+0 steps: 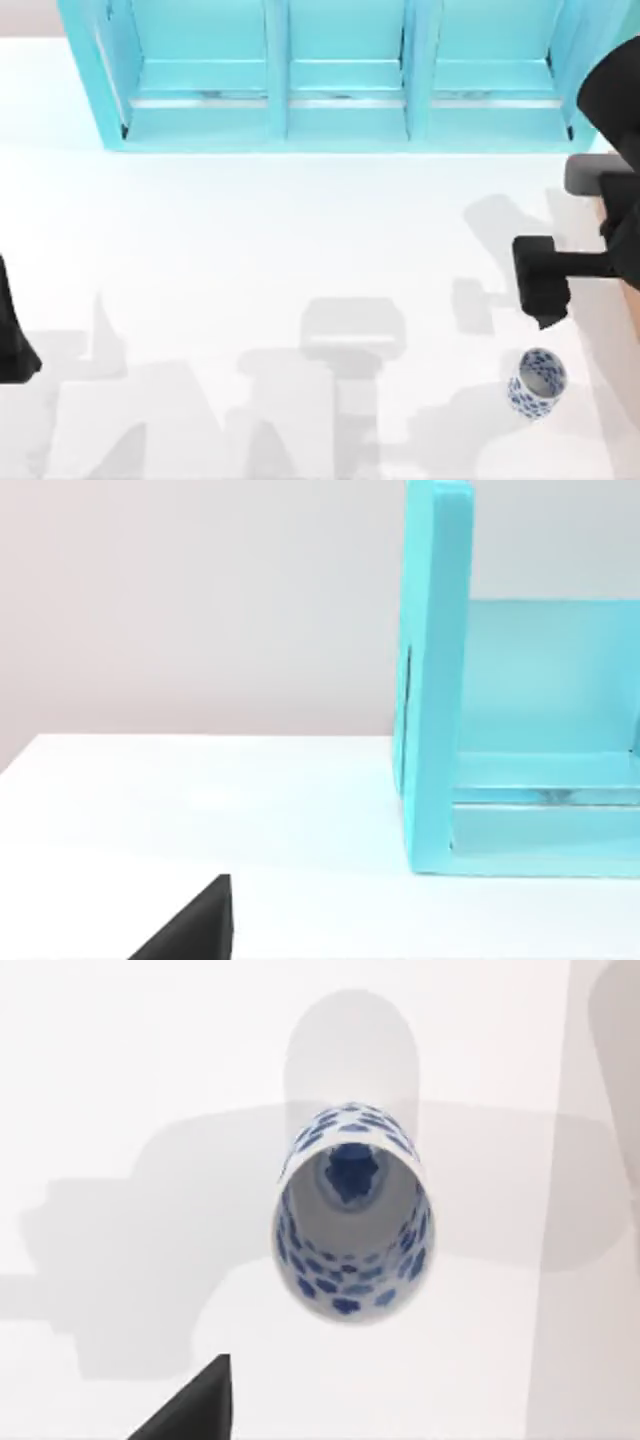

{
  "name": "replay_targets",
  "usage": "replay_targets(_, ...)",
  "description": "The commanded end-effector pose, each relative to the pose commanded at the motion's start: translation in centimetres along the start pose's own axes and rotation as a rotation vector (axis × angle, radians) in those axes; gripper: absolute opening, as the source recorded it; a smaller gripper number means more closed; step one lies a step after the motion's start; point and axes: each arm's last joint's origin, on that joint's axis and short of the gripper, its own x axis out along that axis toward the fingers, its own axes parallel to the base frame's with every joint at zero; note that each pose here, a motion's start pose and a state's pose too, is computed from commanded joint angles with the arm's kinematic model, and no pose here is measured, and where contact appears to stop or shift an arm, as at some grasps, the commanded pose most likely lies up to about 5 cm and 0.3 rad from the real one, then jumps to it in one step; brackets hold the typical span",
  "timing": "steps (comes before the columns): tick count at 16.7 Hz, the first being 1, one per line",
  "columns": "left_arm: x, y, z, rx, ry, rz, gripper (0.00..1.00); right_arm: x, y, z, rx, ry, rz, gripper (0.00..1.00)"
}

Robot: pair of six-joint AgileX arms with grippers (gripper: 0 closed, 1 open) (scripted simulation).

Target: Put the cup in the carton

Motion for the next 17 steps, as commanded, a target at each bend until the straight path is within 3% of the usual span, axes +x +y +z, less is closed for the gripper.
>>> replay_targets(10,0.0,0.0,0.0,0.0,0.0,0.0,1.0,0.9,1.0,0.5,-0.01,0.066,-0.032,1.0)
replay_targets(17,0.0,0.0,0.0,0.0,0.0,0.0,1.0,7.6,1.1,0.5,-0.011,0.056,-0.027,1.0)
